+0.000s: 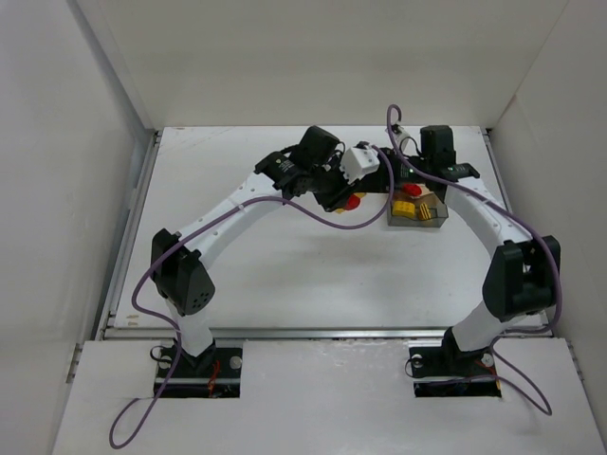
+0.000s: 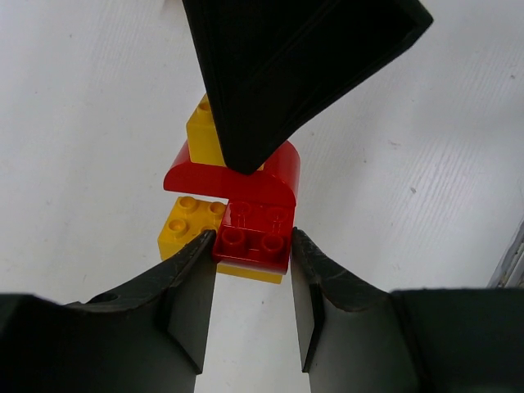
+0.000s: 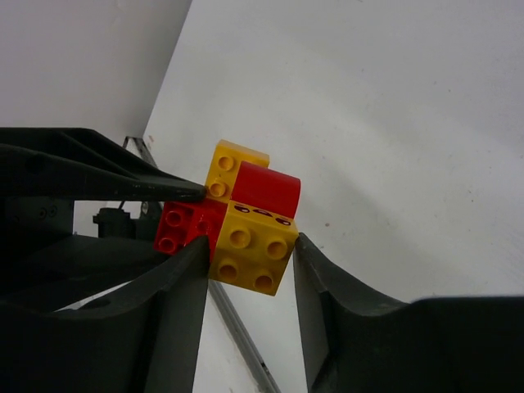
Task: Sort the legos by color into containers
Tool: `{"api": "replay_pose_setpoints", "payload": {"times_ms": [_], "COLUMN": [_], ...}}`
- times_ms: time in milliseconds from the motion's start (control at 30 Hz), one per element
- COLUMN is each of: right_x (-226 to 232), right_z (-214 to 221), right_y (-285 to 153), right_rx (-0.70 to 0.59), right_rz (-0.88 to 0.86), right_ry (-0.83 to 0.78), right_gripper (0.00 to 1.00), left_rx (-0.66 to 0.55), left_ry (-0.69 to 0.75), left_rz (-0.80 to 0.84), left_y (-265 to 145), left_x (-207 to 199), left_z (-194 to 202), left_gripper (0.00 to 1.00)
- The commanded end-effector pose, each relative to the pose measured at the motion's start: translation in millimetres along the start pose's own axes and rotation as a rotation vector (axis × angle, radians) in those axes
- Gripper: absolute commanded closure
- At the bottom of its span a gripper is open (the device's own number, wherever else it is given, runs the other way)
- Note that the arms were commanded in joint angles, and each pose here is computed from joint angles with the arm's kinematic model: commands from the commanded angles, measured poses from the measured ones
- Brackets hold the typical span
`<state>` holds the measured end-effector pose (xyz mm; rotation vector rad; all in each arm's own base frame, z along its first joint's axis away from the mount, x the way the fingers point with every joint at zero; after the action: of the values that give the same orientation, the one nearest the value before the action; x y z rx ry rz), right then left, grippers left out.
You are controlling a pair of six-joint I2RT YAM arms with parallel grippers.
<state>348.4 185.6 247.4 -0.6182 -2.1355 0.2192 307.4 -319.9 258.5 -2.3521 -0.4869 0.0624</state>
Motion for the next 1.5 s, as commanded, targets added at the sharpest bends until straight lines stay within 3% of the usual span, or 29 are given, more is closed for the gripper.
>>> {"api": "replay_pose_setpoints", "payload": {"times_ms": [0, 100, 133, 200, 500, 633, 800, 967, 1200, 1367, 1433, 1467], "right_x": [23.5, 25.7, 22.8, 23.8, 9.5, -6.0, -5.6, -18.9, -30.9, -28.5, -28.5, -28.5], "right_z": [-15.4, -14.3, -13.4, -11.4, -35.8, -41.3, -40.6, -43.7, -38.6, -39.8, -39.8, -39.8], "right_y": [4.2, 3.7, 5.7, 5.1, -23.8, -37.3, -39.2, -51.6, -65.8, -68.2, -68.2, -68.2], "right_rx": [-0.013, -0.006, 0.000, 0.010, -0.116, -0.166, -0.161, -0.195, -0.194, -0.204, -0.204, -0.204], "right_rz": [-0.103, -0.120, -0.118, -0.129, -0.002, 0.113, 0.095, 0.210, 0.303, 0.310, 0.310, 0.310], "right_ry": [-0.067, -0.067, -0.060, -0.062, -0.007, 0.029, 0.044, 0.054, 0.054, 0.047, 0.047, 0.047], "right_gripper": [0.54, 0.71, 0.88, 1.00, 1.00, 1.00, 1.00, 1.00, 1.00, 1.00, 1.00, 1.00], "left_rx": [-0.099, -0.096, -0.096, -0.080, 0.036, 0.039, 0.030, 0.056, 0.288, 0.409, 0.417, 0.412], "left_ry": [0.008, 0.007, 0.007, 0.003, -0.036, -0.057, -0.055, -0.058, 0.023, 0.063, 0.071, 0.069], "left_rz": [-0.042, -0.051, -0.051, -0.045, -0.045, -0.045, -0.048, -0.071, -0.183, -0.210, -0.199, -0.188], "left_y": [-28.6, -28.8, -28.8, -25.1, -8.0, -5.7, -7.2, 0.5, 36.2, 45.0, 46.5, 47.3], "left_x": [3.5, 4.6, 4.6, 3.4, -3.9, -5.0, -5.2, -3.2, 6.5, 7.1, 2.0, 0.6], "left_z": [-28.5, -28.0, -28.0, -22.1, 24.1, 26.7, 26.1, 38.5, 127.1, 156.1, 158.6, 158.3], "left_gripper": [1.00, 1.00, 1.00, 1.00, 1.00, 1.00, 1.00, 1.00, 1.00, 1.00, 0.97, 0.89]}}
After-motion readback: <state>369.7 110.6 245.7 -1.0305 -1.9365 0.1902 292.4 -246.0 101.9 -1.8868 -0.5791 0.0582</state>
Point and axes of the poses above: each gripper's point midway between its finger pads, its own y axis out along the fingers, its own x axis along the line the jaws close on, z = x × y, the point moved 4 cm from there along -y, back along the fingers, and after that the axes turned 1 degree about y, right-handed, at the moved point
